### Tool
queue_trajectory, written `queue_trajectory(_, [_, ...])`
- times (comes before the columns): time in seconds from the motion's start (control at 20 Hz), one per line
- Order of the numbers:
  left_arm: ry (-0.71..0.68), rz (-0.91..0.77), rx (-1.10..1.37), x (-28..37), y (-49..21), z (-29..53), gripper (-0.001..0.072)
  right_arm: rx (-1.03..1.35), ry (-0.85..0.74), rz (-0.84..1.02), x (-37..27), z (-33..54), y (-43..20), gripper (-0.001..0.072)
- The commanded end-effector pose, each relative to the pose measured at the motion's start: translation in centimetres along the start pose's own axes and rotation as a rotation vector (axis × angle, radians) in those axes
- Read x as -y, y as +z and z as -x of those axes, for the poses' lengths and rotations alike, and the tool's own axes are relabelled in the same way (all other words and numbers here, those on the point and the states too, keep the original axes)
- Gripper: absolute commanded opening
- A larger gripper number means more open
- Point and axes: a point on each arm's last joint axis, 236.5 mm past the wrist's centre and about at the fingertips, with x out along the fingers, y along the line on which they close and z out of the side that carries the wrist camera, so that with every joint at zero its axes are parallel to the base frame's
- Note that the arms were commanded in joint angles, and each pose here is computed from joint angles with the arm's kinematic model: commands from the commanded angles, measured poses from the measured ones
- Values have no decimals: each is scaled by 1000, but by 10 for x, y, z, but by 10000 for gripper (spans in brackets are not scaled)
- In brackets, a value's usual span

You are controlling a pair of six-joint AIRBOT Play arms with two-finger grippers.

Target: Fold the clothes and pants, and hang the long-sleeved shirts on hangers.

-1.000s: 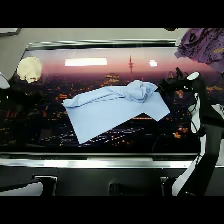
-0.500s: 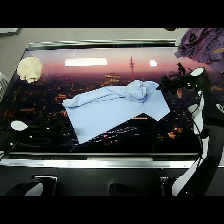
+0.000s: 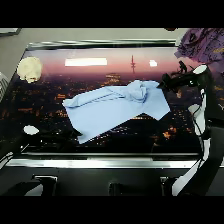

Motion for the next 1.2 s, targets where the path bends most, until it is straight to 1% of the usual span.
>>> queue_trajectory(0.0, [34, -11, -22, -7, -4, -16, 602, 18, 2, 13, -9, 10, 2, 33])
queue_trajectory(0.05, [42, -9, -23, -9, -4, -19, 532, 25, 2, 19, -12, 14, 3, 33])
queue_trajectory(0.1, [49, 0, -22, -11, -3, -22, 478, 32, 1, 26, -15, 18, 4, 33])
queue_trajectory(0.15, [51, 7, -15, -12, 0, -23, 449, 39, -2, 33, -17, 22, 4, 33])
queue_trajectory(0.25, [48, 11, 18, -12, 8, -23, 449, 49, -11, 48, -22, 30, 5, 33])
queue_trajectory(0.3, [47, 11, 26, -11, 10, -23, 430, 52, -15, 56, -24, 35, 4, 34])
queue_trajectory(0.35, [48, 10, 25, -12, 10, -23, 297, 53, -16, 62, -27, 38, 3, 34])
queue_trajectory(0.45, [48, 11, 27, -12, 10, -24, 124, 62, -14, 75, -33, 47, 3, 34])
queue_trajectory(0.5, [48, 10, 32, -12, 11, -23, 13, 65, -13, 81, -37, 51, 2, 34])
queue_trajectory(0.6, [40, -8, 44, -7, 15, -22, 18, 61, -10, 95, -45, 60, -2, 33])
queue_trajectory(0.7, [5, -83, 76, 16, 25, -13, 17, 67, 3, 125, -59, 74, -6, 33])
queue_trajectory(0.8, [-72, -206, 155, 67, 45, 12, 16, 162, 50, 190, -90, 100, 4, 32])
queue_trajectory(0.85, [-111, -282, 211, 98, 56, 33, 15, 260, 67, 240, -110, 122, 16, 32])
queue_trajectory(0.9, [-132, -369, 277, 130, 68, 60, 15, 371, 73, 278, -130, 149, 29, 32])
queue_trajectory(1.0, [-148, -585, 450, 200, 85, 142, 15, 628, 81, 368, -177, 225, 45, 31])
queue_trajectory(1.05, [-144, -678, 550, 230, 86, 189, 15, 748, 83, 416, -202, 266, 43, 32])
queue_trajectory(1.15, [-115, -837, 805, 283, 72, 296, 15, 973, 82, 522, -254, 357, 15, 32])
